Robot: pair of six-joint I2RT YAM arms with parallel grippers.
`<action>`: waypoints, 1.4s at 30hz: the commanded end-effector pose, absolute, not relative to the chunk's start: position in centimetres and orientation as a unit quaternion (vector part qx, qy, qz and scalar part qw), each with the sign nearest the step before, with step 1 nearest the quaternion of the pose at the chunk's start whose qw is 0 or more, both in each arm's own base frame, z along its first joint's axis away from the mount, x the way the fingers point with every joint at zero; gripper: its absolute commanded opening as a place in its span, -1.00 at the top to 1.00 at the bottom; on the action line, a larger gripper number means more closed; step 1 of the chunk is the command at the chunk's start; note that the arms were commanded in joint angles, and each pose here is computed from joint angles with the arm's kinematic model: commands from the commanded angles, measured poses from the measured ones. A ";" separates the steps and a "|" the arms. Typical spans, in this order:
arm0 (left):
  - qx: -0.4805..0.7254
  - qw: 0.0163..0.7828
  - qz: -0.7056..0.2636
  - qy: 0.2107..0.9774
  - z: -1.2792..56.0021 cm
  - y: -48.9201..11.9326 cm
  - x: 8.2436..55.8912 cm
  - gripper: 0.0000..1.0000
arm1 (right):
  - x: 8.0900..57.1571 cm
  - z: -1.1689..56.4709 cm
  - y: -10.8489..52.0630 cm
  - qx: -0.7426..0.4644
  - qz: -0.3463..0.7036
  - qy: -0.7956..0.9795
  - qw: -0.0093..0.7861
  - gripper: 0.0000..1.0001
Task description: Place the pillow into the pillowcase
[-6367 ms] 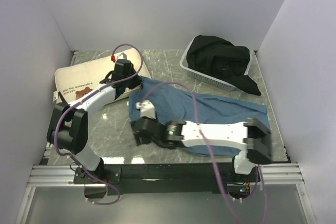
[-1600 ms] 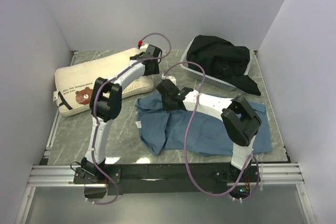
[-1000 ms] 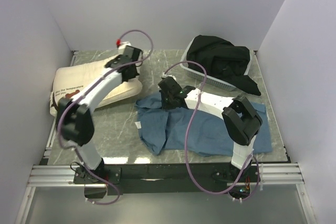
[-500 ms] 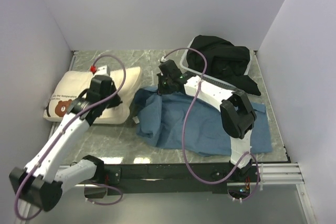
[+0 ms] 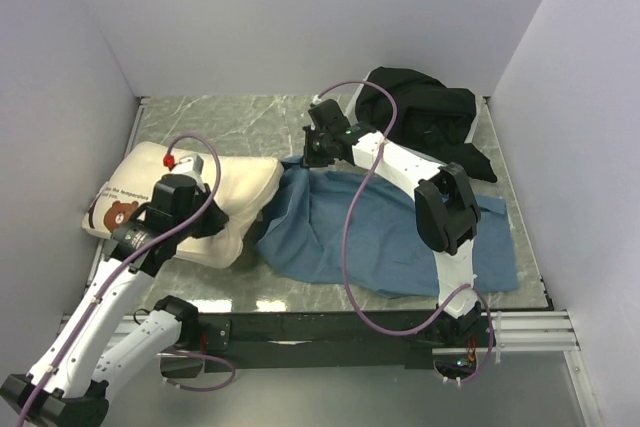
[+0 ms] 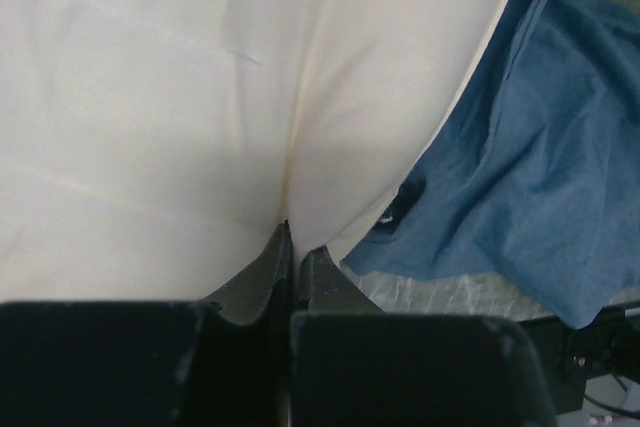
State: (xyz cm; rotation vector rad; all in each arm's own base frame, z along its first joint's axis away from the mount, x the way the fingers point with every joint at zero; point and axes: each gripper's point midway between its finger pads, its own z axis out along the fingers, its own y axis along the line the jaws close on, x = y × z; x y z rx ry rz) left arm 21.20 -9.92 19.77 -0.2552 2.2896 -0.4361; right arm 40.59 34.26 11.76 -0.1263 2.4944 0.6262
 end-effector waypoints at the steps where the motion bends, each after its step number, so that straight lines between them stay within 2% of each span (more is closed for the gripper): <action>1: -0.112 0.377 -0.209 0.895 19.2 -11.2 21.1 0.99 | 41.6 13.8 34.9 -0.051 0.252 0.920 0.297 1.00; 8: -0.132 0.373 -0.229 0.890 19.2 -11.9 21.3 0.99 | 41.3 14.9 34.1 -0.051 0.251 0.915 0.310 1.00; 22: -0.132 0.358 -0.262 0.886 17.9 -14.6 22.7 0.99 | 37.6 18.3 34.7 -0.100 0.265 0.904 0.322 1.00; 30: -0.135 0.375 -0.263 0.879 19.1 -16.2 26.8 0.98 | 32.7 20.1 37.1 -0.148 0.256 0.895 0.333 1.00; 36: -0.133 0.386 -0.263 0.874 19.2 -17.4 29.9 0.99 | 31.2 20.3 38.9 -0.167 0.264 0.894 0.320 1.00; 38: -0.132 0.377 -0.257 0.880 18.2 -17.8 30.6 0.99 | 31.7 19.7 39.0 -0.163 0.254 0.899 0.317 0.85; 40: -0.126 0.371 -0.262 0.882 17.5 -18.3 31.0 0.98 | 32.0 18.6 38.3 -0.155 0.231 0.908 0.314 0.52; 41: -0.126 0.372 -0.264 0.881 17.4 -18.5 31.1 0.99 | 32.0 17.7 37.6 -0.149 0.217 0.912 0.314 0.33; 42: -0.127 0.370 -0.262 0.882 17.0 -18.4 31.1 0.98 | 32.2 18.8 37.2 -0.140 0.220 0.906 0.335 -0.02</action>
